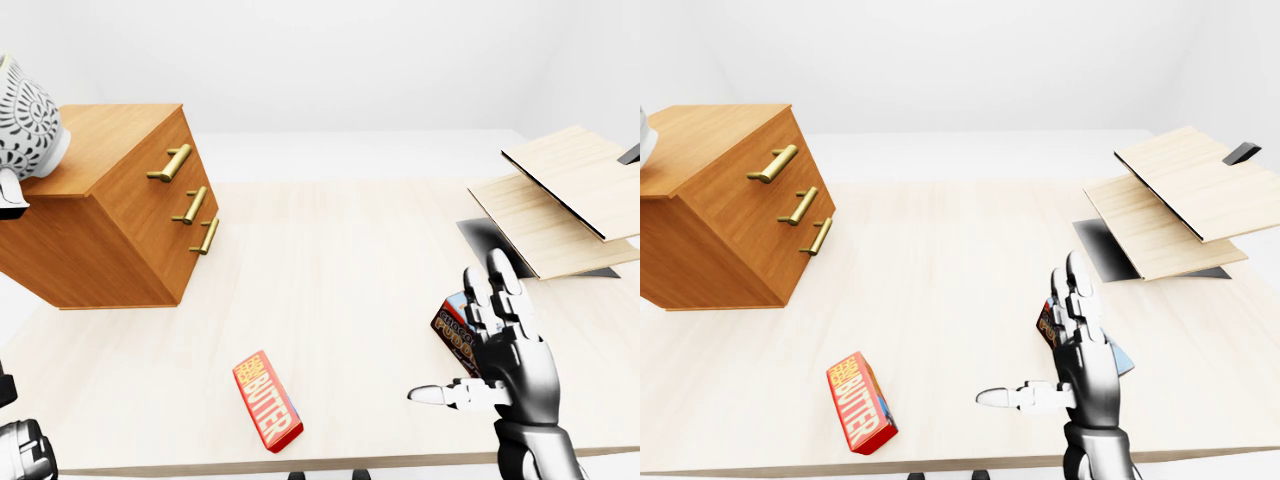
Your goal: Close the top drawer of the cabinet and put the bowl on top of it.
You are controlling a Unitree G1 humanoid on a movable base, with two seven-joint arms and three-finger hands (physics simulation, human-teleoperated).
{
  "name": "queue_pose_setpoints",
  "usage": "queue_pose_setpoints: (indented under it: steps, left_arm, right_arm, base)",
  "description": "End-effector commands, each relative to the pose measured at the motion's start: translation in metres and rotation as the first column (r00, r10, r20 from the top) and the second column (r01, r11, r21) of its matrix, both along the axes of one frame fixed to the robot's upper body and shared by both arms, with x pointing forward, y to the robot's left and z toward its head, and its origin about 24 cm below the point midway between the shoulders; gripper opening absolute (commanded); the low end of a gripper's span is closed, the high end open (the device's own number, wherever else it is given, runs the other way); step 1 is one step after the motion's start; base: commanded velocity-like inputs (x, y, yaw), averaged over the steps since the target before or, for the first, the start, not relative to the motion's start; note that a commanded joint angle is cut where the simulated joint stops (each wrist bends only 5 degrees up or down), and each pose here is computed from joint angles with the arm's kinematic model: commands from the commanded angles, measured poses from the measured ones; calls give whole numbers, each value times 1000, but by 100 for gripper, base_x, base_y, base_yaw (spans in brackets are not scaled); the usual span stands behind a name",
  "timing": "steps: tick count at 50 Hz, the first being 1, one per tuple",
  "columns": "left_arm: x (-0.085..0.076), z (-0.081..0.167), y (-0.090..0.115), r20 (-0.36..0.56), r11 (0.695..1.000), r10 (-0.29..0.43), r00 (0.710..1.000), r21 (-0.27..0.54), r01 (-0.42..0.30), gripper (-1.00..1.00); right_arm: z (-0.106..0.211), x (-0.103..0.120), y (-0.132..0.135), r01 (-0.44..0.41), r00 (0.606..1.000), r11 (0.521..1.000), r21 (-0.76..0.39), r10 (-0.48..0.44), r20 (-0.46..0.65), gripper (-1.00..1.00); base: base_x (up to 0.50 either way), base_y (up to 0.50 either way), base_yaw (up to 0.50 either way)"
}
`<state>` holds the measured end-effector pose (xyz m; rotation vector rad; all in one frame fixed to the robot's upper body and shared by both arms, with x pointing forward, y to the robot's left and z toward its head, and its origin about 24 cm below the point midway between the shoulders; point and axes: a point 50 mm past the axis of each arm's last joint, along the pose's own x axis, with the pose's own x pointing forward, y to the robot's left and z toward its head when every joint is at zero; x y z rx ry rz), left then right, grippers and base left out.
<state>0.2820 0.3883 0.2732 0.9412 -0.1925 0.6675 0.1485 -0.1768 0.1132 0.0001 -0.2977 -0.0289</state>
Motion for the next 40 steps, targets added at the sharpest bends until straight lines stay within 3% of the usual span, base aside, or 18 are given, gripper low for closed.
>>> queue_pose_setpoints:
  steps: [1, 23, 24, 25, 26, 40]
  left_arm:
    - [-1, 1, 1, 16, 1000, 18, 1000, 5, -18, -100]
    - [1, -2, 5, 0, 999, 33, 999, -11, -33, -100]
    - [2, -3, 6, -3, 999, 35, 999, -13, -35, -71]
    - [2, -3, 7, -5, 999, 41, 999, -16, -41, 0]
    - [3, -4, 8, -7, 999, 45, 999, -24, -45, 100]
    - [3, 0, 6, -9, 999, 33, 999, -6, -33, 100]
  right_arm:
    - [-1, 0, 1, 0, 1000, 1000, 0, 0, -4, 100]
    - [-1, 0, 1, -1, 1000, 1000, -1, 1, -6, 100]
    - [-1, 0, 1, 0, 1000, 1000, -1, 0, -5, 100]
    - [-1, 1, 1, 0, 1000, 1000, -1, 0, -4, 100]
    - [-1, 1, 1, -1, 1000, 1000, -2, 1, -4, 100]
    - [-2, 1, 2, -4, 1000, 1000, -3, 4, -10, 100]
  base:
    - [0, 0, 0]
    - [0, 0, 0]
    - [0, 0, 0]
    - [0, 0, 0]
    - [0, 0, 0]
    - [0, 0, 0]
